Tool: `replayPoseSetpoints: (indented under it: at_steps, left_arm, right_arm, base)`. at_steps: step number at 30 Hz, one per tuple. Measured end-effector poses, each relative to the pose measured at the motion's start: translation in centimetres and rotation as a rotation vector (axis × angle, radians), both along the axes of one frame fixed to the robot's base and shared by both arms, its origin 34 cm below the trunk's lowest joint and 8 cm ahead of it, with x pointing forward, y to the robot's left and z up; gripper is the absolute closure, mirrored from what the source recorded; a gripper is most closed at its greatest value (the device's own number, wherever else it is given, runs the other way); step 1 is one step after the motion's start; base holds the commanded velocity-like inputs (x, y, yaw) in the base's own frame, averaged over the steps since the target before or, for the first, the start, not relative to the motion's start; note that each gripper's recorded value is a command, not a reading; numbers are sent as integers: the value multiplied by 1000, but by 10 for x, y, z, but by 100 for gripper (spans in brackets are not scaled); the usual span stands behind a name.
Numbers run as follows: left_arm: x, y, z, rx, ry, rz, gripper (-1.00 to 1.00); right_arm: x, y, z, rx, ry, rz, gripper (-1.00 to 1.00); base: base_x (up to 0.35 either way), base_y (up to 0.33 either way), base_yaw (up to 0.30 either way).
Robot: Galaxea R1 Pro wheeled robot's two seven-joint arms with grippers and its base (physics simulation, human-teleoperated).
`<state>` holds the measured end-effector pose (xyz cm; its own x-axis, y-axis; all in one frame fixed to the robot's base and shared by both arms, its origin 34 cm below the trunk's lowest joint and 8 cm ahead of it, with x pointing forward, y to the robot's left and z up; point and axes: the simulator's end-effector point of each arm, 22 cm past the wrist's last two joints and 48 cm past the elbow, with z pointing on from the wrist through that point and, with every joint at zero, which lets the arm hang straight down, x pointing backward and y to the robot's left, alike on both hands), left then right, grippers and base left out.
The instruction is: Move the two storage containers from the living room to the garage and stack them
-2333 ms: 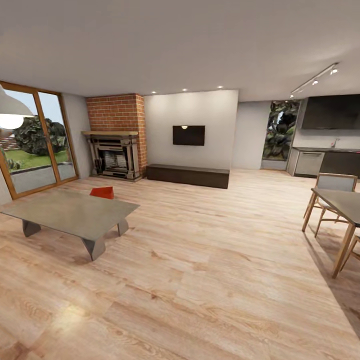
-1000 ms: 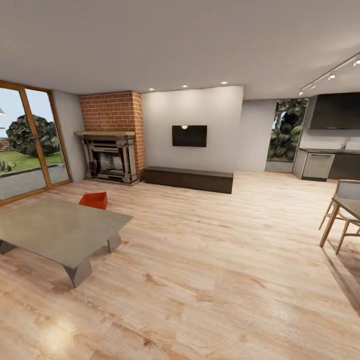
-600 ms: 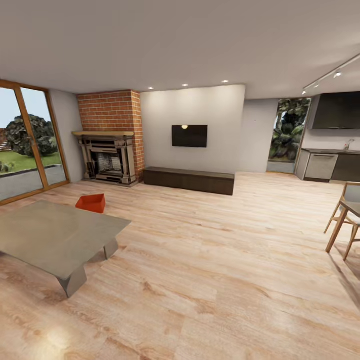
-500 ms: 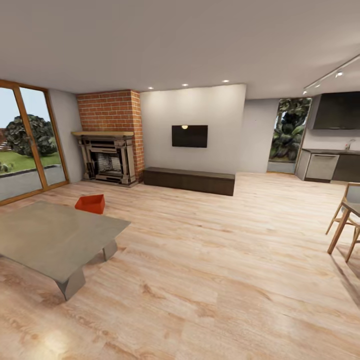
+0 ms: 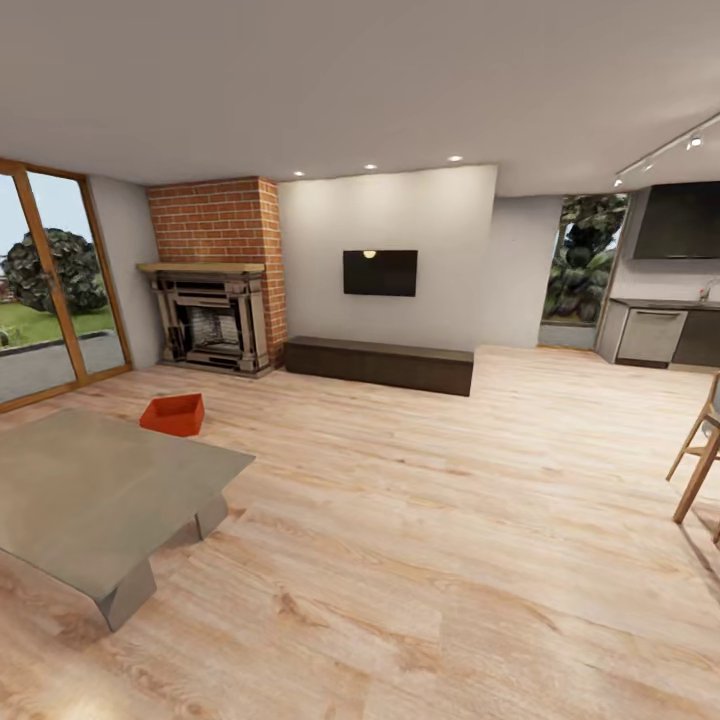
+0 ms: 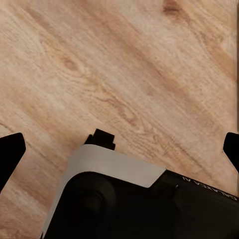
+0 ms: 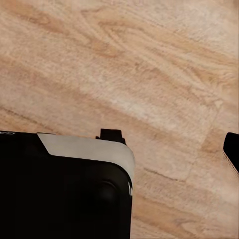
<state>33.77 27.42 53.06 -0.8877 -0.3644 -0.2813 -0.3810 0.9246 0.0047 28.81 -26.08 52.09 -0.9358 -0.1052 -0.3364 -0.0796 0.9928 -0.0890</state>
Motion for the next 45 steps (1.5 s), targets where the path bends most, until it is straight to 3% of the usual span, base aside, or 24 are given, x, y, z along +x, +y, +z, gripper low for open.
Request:
replayPoseSetpoints:
  at_steps: [18,29,45]
  left_arm:
    - [-1,-2,0,-3,4,-2,-100]
    - [-1,0,0,-1,4,-1,-100]
    - [-1,0,0,-1,4,-1,-100]
  right_arm:
    - [0,6,0,11,0,-9,-100]
    - [0,7,0,19,0,-6,-100]
    - [0,8,0,17,1,-6,-100]
  base:
    - [322,0,-1]
    - [322,0,-205]
    - [322,0,-16]
